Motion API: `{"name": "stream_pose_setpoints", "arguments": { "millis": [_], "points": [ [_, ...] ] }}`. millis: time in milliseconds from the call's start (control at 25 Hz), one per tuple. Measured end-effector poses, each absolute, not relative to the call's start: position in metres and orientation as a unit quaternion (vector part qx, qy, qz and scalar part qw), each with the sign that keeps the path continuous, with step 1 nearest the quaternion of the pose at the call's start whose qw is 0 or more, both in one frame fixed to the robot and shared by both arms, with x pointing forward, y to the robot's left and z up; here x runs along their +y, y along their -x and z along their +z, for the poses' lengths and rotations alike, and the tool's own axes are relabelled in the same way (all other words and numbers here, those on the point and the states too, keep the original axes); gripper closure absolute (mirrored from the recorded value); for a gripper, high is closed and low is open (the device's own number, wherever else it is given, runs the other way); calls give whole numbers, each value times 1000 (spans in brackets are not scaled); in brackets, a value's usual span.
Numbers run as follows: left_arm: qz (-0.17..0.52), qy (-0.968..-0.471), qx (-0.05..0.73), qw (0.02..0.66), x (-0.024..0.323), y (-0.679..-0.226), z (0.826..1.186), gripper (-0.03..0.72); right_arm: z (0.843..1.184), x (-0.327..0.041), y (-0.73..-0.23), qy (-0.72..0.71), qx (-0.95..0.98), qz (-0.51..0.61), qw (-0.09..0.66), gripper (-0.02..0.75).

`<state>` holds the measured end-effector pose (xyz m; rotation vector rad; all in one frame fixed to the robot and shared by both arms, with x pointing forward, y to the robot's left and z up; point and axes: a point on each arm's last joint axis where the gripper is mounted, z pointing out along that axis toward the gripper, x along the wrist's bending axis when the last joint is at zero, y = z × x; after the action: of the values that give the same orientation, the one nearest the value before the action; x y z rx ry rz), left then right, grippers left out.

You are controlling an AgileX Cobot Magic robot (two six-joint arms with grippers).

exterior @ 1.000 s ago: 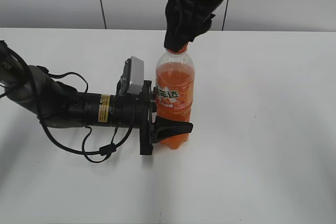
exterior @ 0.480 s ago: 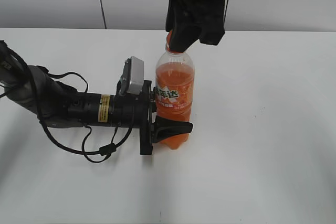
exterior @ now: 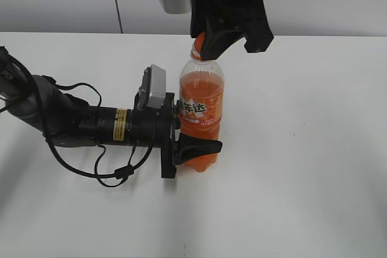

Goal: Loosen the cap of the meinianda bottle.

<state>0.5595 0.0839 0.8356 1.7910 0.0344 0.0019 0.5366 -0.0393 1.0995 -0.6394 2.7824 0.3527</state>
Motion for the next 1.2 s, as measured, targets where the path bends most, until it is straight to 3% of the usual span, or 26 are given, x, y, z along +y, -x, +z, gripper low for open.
{"name": "stream_pose_setpoints", "arguments": {
  "millis": [400,720,1000,1200],
  "points": [
    [0,-780,14,625,84,-559,836,297,1101,-34,-530,259,950,88,152,467],
    [-1,-780,6,626,84,-558,836,297,1126,-43,-521,244,947,100,184,467],
    [-2,-779,3,627,84,-558,836,297,1141,-50,-514,75,970,140,182,468],
    [-2,-779,3,627,84,-558,836,297,1146,-61,-520,-134,962,176,158,468]
  ]
}}
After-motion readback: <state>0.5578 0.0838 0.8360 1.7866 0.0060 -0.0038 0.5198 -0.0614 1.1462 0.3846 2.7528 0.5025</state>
